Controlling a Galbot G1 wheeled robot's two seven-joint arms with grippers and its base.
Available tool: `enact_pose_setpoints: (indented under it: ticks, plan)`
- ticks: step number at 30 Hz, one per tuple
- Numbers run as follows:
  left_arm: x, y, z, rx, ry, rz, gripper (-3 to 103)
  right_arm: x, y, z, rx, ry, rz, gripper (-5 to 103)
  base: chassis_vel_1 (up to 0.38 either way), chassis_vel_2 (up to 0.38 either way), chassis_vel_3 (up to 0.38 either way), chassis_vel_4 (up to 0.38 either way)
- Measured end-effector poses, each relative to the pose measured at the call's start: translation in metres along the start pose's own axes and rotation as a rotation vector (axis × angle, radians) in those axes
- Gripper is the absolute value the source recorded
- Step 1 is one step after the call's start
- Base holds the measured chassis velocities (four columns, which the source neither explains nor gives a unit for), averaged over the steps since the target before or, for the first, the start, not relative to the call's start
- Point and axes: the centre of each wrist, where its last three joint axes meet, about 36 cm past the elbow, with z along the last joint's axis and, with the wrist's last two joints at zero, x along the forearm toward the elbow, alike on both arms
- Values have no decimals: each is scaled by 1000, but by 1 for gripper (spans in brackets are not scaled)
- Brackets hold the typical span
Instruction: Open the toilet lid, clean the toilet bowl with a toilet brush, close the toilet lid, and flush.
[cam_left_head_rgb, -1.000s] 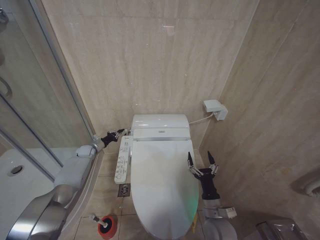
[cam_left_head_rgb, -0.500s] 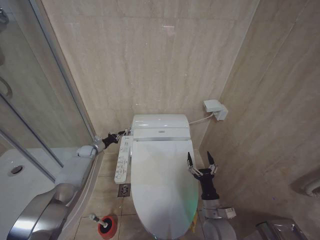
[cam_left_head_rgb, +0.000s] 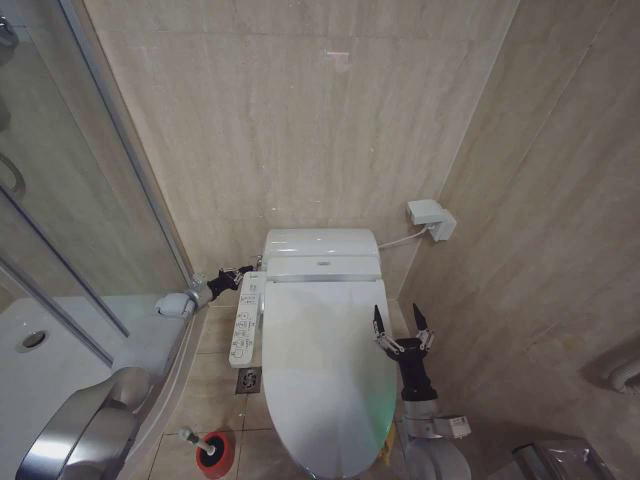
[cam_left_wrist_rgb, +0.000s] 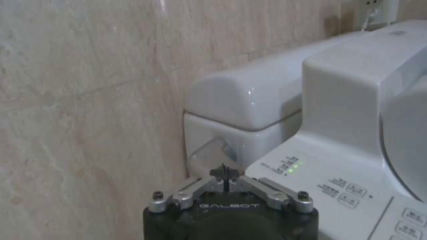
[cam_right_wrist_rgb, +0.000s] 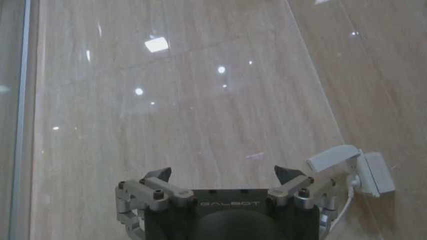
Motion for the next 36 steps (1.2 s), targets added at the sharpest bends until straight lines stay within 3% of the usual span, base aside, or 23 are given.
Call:
enact_pose_setpoints:
  ticks: [15, 36]
  plan:
    - [-1, -1, 3, 28, 7, -18, 0, 0, 1, 0, 4, 1, -5, 100, 0, 0, 0, 0]
    - [-7, -6, 2, 24, 3, -4, 0, 1, -2, 0, 6, 4, -5, 100, 0, 0, 0, 0]
